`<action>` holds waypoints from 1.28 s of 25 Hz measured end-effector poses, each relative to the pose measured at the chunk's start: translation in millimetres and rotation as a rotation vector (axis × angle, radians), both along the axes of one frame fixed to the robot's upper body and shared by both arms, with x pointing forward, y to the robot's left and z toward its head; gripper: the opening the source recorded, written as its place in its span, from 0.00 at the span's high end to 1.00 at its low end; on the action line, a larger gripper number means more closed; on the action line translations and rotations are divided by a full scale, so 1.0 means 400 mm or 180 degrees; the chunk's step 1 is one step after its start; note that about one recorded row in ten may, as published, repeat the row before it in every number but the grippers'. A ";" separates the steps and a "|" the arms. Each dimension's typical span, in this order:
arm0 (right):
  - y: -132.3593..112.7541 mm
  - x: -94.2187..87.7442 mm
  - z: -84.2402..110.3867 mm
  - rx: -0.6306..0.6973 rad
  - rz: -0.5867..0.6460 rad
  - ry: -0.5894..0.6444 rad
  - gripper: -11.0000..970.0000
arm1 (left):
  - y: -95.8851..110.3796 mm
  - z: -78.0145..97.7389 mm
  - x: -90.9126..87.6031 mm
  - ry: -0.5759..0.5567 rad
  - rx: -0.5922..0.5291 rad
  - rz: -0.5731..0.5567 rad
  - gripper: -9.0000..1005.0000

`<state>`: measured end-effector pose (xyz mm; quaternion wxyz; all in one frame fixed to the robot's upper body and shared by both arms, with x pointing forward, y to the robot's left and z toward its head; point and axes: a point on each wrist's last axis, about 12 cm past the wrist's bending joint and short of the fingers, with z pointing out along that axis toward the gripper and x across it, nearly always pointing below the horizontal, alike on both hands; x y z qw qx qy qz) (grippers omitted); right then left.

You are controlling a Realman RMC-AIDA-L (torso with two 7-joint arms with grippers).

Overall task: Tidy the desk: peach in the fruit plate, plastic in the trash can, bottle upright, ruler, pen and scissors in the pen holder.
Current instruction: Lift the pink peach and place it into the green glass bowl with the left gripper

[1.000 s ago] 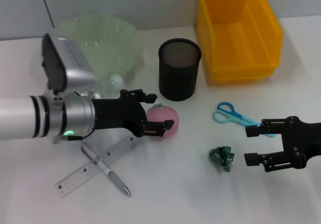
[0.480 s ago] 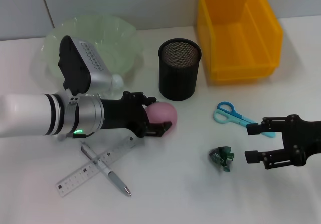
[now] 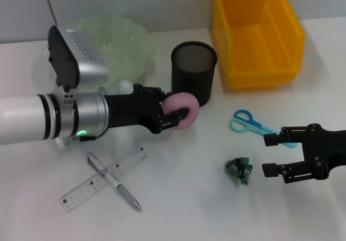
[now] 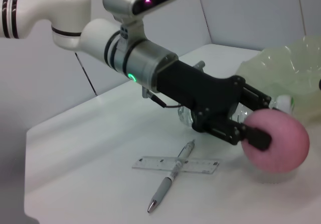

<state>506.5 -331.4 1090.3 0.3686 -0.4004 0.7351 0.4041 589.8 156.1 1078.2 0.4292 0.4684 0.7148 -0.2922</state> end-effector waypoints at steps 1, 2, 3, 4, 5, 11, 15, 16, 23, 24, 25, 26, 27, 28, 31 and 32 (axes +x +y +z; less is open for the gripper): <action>0.001 0.001 0.000 0.0001 0.0002 -0.0001 0.20 | 0.002 0.008 -0.002 0.0009 -0.0079 -0.0022 0.50; 0.002 0.002 0.001 0.0003 0.0006 -0.0002 0.21 | 0.003 0.010 -0.003 0.0013 -0.0104 -0.0026 0.53; 0.003 0.003 0.001 0.0006 0.0010 -0.0004 0.21 | 0.007 0.018 -0.005 0.0027 -0.0185 -0.0046 0.54; 0.004 0.003 0.001 0.0010 0.0012 -0.0001 0.21 | 0.012 0.025 -0.007 0.0042 -0.0262 -0.0067 0.55; 0.004 0.003 0.001 0.0010 0.0012 -0.0001 0.21 | 0.015 0.031 -0.008 0.0053 -0.0316 -0.0090 0.56; 0.006 0.005 0.002 0.0008 0.0017 -0.0013 0.21 | 0.070 0.083 -0.016 0.0070 -0.0836 -0.0144 0.60; 0.005 0.005 0.003 0.0005 0.0018 -0.0015 0.21 | 0.110 0.110 -0.018 -0.0010 -0.1121 -0.0080 0.62; 0.005 0.006 0.003 0.0005 0.0018 -0.0016 0.21 | 0.118 0.116 -0.017 -0.0030 -0.1180 -0.0052 0.62; 0.006 0.005 0.002 0.0014 0.0021 -0.0010 0.22 | 0.140 0.132 -0.012 -0.0174 -0.1452 0.0110 0.67; 0.007 0.003 0.000 0.0018 0.0022 -0.0008 0.22 | 0.143 0.132 -0.012 -0.0212 -0.1493 0.0148 0.68; 0.007 0.003 0.000 0.0018 0.0022 -0.0008 0.22 | 0.148 0.132 -0.012 -0.0273 -0.1552 0.0204 0.70; 0.007 0.002 -0.001 0.0022 0.0022 -0.0003 0.22 | 0.156 0.130 -0.012 -0.0355 -0.1639 0.0300 0.72; 0.007 0.001 -0.001 0.0024 0.0021 0.0000 0.22 | 0.161 0.127 -0.011 -0.0411 -0.1704 0.0374 0.73; 0.007 0.000 -0.002 0.0025 0.0018 0.0004 0.22 | 0.165 0.125 -0.010 -0.0445 -0.1750 0.0431 0.73; 0.009 -0.002 -0.005 0.0037 0.0016 0.0014 0.22 | 0.175 0.116 -0.006 -0.0556 -0.1848 0.0618 0.75; 0.011 -0.003 -0.006 0.0041 0.0017 0.0016 0.23 | 0.175 0.116 -0.006 -0.0556 -0.1848 0.0618 0.76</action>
